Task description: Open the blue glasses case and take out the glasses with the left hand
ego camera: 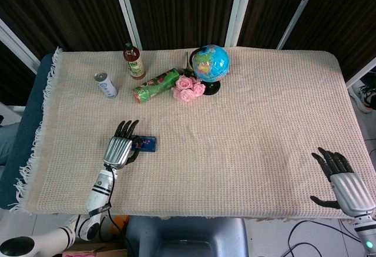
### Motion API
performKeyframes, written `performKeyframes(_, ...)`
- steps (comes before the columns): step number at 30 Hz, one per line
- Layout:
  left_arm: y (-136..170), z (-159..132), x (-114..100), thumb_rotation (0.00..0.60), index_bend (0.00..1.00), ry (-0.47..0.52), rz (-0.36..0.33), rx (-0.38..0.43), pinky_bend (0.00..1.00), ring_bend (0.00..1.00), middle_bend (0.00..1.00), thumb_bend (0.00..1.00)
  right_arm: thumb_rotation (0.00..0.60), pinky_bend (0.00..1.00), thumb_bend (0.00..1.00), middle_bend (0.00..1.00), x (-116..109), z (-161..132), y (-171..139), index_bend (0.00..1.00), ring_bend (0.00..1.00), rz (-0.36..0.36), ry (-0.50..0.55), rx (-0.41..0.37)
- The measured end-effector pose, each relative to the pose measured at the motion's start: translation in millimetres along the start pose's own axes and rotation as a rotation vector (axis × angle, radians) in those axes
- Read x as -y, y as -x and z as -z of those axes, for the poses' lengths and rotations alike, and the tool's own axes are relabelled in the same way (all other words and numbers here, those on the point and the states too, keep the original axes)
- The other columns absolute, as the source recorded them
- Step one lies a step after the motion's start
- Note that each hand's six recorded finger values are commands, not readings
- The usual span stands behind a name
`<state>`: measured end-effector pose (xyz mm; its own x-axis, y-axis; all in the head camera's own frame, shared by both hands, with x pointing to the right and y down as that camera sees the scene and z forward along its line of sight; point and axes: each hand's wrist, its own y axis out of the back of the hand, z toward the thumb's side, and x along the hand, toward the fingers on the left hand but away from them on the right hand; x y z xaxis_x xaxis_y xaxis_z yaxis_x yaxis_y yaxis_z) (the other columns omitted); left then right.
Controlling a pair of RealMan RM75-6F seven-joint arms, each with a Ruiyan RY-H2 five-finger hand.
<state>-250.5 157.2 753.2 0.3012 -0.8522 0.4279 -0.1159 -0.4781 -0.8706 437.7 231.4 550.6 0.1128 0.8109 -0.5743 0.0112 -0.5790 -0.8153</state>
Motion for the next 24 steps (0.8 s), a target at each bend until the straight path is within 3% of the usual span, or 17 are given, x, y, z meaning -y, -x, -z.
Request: performKeyframes(24,-28.1,-1.0,-11.7,0.6,0.55,-0.011,-0.065,-0.027,0.0,0.0,0.07,0.4,0.6,0.0,0.0,0.0,-4.0,4.5,-0.7,0.0,0.0,0.007,0.018,0.007)
